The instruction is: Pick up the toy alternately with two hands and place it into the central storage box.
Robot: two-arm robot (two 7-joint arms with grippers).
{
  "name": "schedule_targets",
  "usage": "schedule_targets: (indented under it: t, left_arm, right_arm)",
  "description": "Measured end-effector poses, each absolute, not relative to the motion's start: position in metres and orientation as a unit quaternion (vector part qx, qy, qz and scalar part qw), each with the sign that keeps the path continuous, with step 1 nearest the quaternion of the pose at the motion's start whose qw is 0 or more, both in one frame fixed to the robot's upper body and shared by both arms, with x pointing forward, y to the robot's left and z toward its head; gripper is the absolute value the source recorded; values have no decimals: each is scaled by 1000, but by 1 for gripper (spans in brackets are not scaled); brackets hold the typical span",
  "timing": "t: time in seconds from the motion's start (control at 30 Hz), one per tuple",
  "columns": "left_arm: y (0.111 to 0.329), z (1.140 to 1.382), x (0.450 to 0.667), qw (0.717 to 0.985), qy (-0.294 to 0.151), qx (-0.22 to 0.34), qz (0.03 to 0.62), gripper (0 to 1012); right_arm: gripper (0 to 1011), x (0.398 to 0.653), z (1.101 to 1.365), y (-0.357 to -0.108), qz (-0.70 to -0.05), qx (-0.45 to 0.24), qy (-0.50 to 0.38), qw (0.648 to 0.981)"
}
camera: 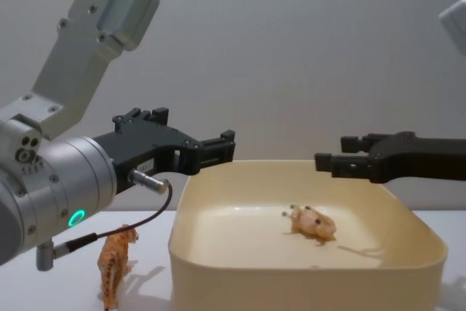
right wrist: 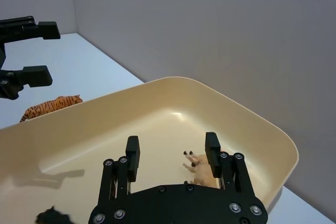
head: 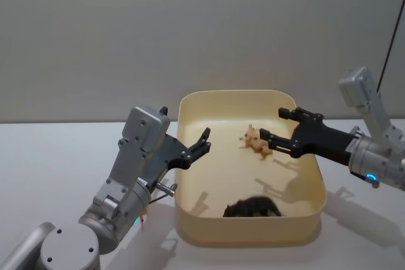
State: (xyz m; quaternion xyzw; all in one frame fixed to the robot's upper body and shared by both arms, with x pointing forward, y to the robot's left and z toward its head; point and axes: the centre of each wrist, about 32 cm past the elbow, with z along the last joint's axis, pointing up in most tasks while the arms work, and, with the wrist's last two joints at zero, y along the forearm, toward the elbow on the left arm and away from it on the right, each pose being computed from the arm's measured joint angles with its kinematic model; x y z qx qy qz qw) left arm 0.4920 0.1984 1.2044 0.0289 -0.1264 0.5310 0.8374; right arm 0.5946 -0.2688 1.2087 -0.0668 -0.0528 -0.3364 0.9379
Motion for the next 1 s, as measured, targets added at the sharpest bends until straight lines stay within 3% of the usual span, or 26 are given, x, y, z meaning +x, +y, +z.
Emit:
schedule_targets:
  t: [0.37, 1.0]
  left_arm:
    - [198, 1204, 492, 837, -126, 29, 531, 1001]
    - [202, 1206, 490, 838, -118, 34, 531, 1001]
  right_arm:
    - [1001, 593, 1210, -274, -343, -63, -55, 936]
    - [1001, 557, 1208, -314, -403, -38, -55, 913]
